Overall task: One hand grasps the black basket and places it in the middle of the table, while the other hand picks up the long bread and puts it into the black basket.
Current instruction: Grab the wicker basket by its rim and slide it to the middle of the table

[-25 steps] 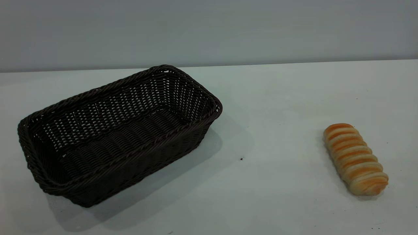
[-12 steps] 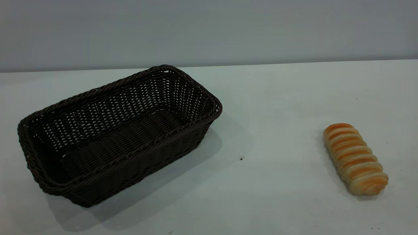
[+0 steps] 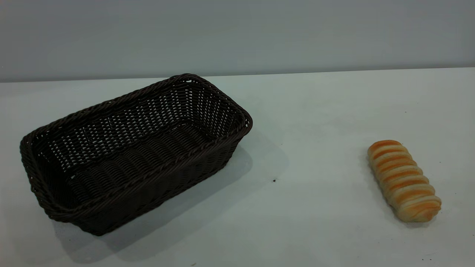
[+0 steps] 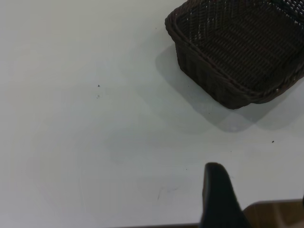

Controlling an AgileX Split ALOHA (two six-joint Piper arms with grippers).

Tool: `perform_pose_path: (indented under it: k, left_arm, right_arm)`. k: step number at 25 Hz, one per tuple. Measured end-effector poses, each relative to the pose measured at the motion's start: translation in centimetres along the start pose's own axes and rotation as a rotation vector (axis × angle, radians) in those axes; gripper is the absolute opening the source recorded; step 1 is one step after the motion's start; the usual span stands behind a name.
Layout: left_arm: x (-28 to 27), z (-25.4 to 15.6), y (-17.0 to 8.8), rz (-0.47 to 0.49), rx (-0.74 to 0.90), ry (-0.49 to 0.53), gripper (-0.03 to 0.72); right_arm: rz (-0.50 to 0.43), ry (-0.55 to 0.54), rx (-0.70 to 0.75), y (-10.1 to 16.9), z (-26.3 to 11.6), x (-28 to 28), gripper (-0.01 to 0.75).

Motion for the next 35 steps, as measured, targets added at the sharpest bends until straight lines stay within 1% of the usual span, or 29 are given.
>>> perform_pose_path:
  k: [27, 35]
  left_arm:
    - [0.0, 0.0, 0.0, 0.0, 0.0, 0.0, 0.482]
    - [-0.01, -0.04, 0.22, 0.022, 0.007, 0.004, 0.482]
  right_arm:
    - [0.0, 0.0, 0.001, 0.0, 0.0, 0.0, 0.329]
    - [0.0, 0.0, 0.0, 0.0, 0.0, 0.0, 0.329]
Point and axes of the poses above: a point on each arm's last joint axis where the gripper is mounted, x pointing out along that axis toward the gripper, y along the wrist's bending axis when the last joint is at zero, z = x × y, the point moved 1 cm from there along x, pointing out along that axis toward the gripper, and after that the axes turned 14 degrees about x, right-handed, at the moved point
